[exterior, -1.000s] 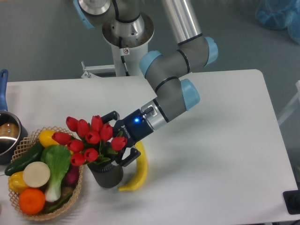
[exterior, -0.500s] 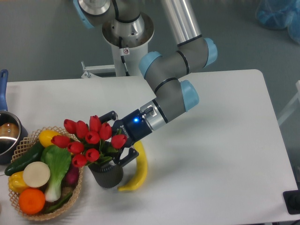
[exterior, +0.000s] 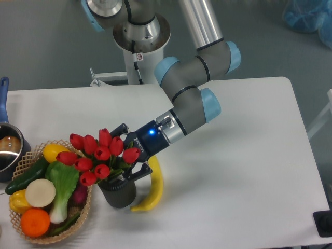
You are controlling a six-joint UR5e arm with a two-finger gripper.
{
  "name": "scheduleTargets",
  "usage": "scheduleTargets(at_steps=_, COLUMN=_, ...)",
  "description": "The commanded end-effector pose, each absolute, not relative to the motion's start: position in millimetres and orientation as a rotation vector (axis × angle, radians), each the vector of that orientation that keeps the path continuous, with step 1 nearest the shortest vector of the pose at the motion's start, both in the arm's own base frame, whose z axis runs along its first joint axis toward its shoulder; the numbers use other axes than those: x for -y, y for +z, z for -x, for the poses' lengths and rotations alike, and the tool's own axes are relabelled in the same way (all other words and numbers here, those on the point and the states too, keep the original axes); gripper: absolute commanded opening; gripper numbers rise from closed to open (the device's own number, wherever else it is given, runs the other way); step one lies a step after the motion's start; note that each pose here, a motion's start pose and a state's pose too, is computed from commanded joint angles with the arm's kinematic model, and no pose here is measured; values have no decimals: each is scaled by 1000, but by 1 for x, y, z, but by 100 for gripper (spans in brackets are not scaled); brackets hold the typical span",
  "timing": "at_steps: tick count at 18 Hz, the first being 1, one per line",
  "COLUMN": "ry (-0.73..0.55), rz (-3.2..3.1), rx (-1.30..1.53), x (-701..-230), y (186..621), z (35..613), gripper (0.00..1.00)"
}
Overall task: Pick up the flowers from the vase
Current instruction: 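Close the gripper on the tulip stems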
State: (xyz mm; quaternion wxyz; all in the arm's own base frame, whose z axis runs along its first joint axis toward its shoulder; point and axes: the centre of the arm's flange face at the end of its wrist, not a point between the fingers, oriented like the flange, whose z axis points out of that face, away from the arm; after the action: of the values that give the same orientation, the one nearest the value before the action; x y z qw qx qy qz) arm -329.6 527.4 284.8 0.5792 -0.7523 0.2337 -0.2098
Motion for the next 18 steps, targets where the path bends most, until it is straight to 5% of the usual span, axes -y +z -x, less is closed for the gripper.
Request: scheduleTargets(at_steps=18, ry=-503, rz=1725, rx=-511, x=-523, y=287, z=332, gripper=48)
